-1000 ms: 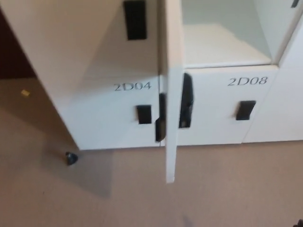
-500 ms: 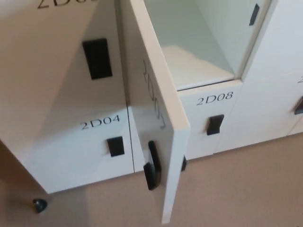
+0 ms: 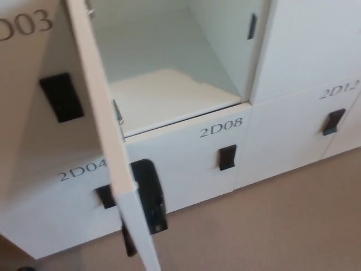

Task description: The robot walks towards an open cabinet and lifts its left hand to push the door towards the right to close it.

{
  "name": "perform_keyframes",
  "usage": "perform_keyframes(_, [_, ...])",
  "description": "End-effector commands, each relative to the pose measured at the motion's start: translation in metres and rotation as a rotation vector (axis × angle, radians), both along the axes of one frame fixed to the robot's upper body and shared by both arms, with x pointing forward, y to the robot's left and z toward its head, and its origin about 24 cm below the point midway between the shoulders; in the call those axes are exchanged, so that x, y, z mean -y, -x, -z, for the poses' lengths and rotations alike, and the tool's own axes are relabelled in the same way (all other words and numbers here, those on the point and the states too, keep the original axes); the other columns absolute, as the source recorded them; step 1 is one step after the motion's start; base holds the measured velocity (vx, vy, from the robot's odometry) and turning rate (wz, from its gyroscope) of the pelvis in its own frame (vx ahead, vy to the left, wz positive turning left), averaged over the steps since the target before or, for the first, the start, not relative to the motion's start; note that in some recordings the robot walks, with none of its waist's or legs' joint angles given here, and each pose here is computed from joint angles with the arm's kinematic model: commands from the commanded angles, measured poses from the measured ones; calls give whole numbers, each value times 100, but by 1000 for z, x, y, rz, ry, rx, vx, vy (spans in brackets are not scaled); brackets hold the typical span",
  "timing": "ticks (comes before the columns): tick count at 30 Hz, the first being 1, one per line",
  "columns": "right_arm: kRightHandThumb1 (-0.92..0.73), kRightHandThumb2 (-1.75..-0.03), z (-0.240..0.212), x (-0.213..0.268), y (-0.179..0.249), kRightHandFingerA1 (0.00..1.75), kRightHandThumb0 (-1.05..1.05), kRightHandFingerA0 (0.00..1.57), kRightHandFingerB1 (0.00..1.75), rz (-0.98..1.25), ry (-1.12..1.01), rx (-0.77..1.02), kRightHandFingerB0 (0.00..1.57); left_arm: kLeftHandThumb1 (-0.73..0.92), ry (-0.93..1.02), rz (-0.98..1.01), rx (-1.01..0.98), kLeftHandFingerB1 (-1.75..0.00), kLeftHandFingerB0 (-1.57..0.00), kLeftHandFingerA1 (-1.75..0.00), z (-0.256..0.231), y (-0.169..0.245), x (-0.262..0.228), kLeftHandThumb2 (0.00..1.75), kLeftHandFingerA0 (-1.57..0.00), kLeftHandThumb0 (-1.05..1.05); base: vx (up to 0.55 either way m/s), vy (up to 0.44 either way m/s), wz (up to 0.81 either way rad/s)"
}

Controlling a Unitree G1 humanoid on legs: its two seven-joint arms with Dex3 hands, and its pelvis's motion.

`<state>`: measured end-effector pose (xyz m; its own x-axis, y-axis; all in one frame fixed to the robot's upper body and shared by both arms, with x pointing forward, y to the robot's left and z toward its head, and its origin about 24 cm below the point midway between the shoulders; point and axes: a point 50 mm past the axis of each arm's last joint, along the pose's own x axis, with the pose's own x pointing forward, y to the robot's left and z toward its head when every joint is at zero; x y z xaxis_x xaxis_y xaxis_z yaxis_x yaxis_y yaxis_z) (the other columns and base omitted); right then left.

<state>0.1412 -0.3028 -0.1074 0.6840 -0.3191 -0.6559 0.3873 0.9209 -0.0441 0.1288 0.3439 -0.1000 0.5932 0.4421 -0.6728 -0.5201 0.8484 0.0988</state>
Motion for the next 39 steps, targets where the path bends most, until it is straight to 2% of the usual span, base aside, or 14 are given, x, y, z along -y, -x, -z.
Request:
perform_keyframes(1, [-65, -58, 0, 0, 3, 58, -9, 61, 47, -4, -3, 0, 45, 65, -26, 23, 38, -42, -50, -47, -5, 0, -3, 59, -61, -11, 81, -82, -12])
perform_keyframes(12, [-63, -58, 0, 0, 1, 62, -8, 63, 46, -10, 2, -3, 44, 63, -55, 79, 131, -41, -48, -47, -13, -7, 4, 58, -63, -13, 81, 133, -5])
perform_keyframes(16, [-67, -59, 3, 1, 4, 57, -9, 64, 46, -2, 7, -21, 45, 63, -90, 132, 262, -41, -49, -47, -27, -17, 13, 58, -63, -16, 67, 194, 1])
perform_keyframes(24, [-68, -59, 4, 1, 7, 58, -8, 64, 47, -12, 14, -32, 46, 63, -119, 153, 343, -42, -49, -48, -44, -27, 16, 58, -65, -18, 5, -44, 0])
perform_keyframes(31, [-71, -60, 7, 0, 10, 56, -9, 63, 47, 2, 19, -51, 47, 59, -191, 307, 466, -45, -53, -49, -72, -40, 32, 57, -69, -24, -1, -178, 0])
perform_keyframes(33, [-71, -60, 8, 1, 12, 57, -9, 64, 48, 0, 22, -60, 49, 56, -237, 412, 511, -45, -54, -48, -84, -41, 43, 56, -71, -31, 3, 10, -5])
perform_keyframes(39, [-69, -59, 9, 2, 15, 58, -9, 66, 48, 3, 27, -73, 50, 57, -257, 562, 589, -46, -54, -48, -107, -45, 65, 57, -70, -31, 37, 109, -13])
